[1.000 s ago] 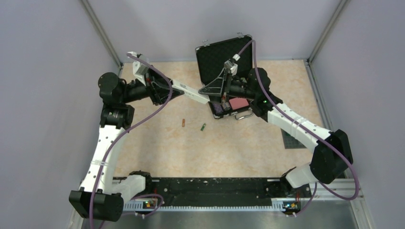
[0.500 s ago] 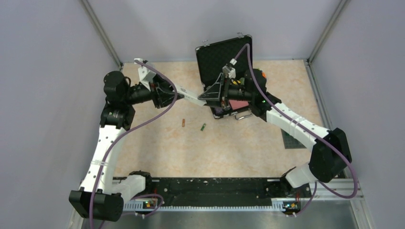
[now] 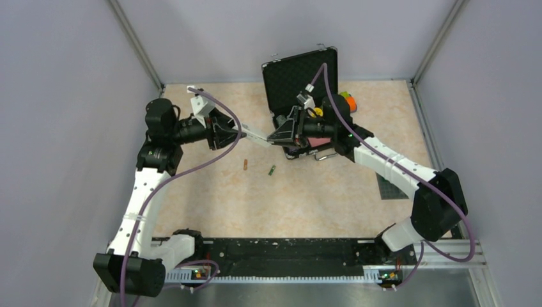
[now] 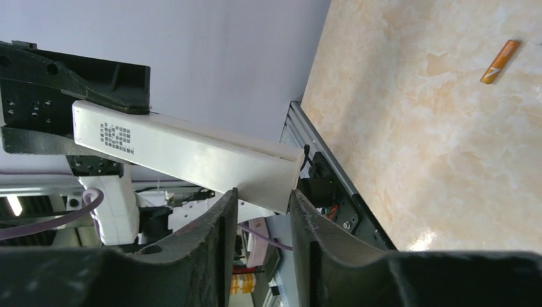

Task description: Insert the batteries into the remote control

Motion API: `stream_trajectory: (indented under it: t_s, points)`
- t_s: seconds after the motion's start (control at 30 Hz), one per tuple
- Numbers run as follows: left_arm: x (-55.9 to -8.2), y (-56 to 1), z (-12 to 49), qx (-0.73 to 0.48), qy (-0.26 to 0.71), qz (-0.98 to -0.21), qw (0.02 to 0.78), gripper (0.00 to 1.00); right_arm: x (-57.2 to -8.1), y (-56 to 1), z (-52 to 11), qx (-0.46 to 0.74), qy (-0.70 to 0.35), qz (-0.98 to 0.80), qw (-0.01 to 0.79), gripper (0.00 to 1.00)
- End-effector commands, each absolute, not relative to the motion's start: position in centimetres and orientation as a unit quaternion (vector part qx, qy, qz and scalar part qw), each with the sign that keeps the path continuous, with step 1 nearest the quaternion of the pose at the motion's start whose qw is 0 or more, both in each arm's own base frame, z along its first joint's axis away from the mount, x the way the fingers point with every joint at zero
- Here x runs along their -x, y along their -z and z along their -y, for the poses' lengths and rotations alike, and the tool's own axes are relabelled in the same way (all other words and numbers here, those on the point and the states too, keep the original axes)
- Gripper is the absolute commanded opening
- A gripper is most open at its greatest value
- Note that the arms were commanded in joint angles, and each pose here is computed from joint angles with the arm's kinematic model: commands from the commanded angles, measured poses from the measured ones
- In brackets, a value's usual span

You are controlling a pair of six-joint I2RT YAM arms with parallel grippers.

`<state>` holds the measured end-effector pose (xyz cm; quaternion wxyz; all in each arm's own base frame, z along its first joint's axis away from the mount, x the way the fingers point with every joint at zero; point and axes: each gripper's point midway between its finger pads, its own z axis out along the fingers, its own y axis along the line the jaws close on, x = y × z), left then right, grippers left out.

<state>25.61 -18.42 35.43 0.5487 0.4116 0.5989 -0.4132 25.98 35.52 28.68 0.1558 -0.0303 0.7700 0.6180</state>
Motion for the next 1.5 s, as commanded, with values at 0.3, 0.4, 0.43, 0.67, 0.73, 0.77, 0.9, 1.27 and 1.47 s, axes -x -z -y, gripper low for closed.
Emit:
stream_trajectory:
  t_s: [0.3,0.4,0.43,0.67,0.73,0.77,0.9,1.27,1.47]
  points:
    - [-26.4,-33.2,17.6,-0.413,0.374,-0.619,0.553,0.00,-27.3,-29.2,-35.4,0.043,-0.598,-0.773,0.210,0.21]
    - [-26.6,-31.9,17.3,-0.405,0.368,-0.636,0.545,0.00,-27.9,-29.6,-35.4,0.035,-0.607,-0.760,0.229,0.16]
    - [-26.6,-31.5,17.3,-0.401,0.368,-0.641,0.541,0.00,-28.1,-29.9,-35.4,0.031,-0.614,-0.752,0.238,0.13]
    - [-27.4,-29.8,15.9,-0.315,0.345,-0.695,0.546,0.00,-29.1,-31.5,-35.5,0.001,-0.667,-0.691,0.281,0.00]
    - [-27.9,-29.0,15.1,-0.278,0.328,-0.715,0.552,0.00,-29.4,-31.6,-35.3,-0.012,-0.676,-0.677,0.289,0.00]
    - [-28.1,-28.7,14.8,-0.265,0.320,-0.721,0.555,0.00,-29.5,-31.7,-35.2,-0.018,-0.681,-0.670,0.294,0.00]
    - [-28.1,-28.1,13.8,-0.219,0.302,-0.735,0.566,0.00,-30.3,-30.7,-34.5,-0.054,-0.683,-0.662,0.305,0.00]
    - [-27.9,-28.3,13.2,-0.205,0.287,-0.734,0.580,0.00,-33.3,-17.9,-34.4,-0.054,-0.521,-0.793,0.310,0.00]
    - [-28.1,-29.2,13.6,-0.209,0.298,-0.724,0.586,0.00,-33.7,-14.3,-34.4,-0.019,-0.478,-0.823,0.305,0.00]
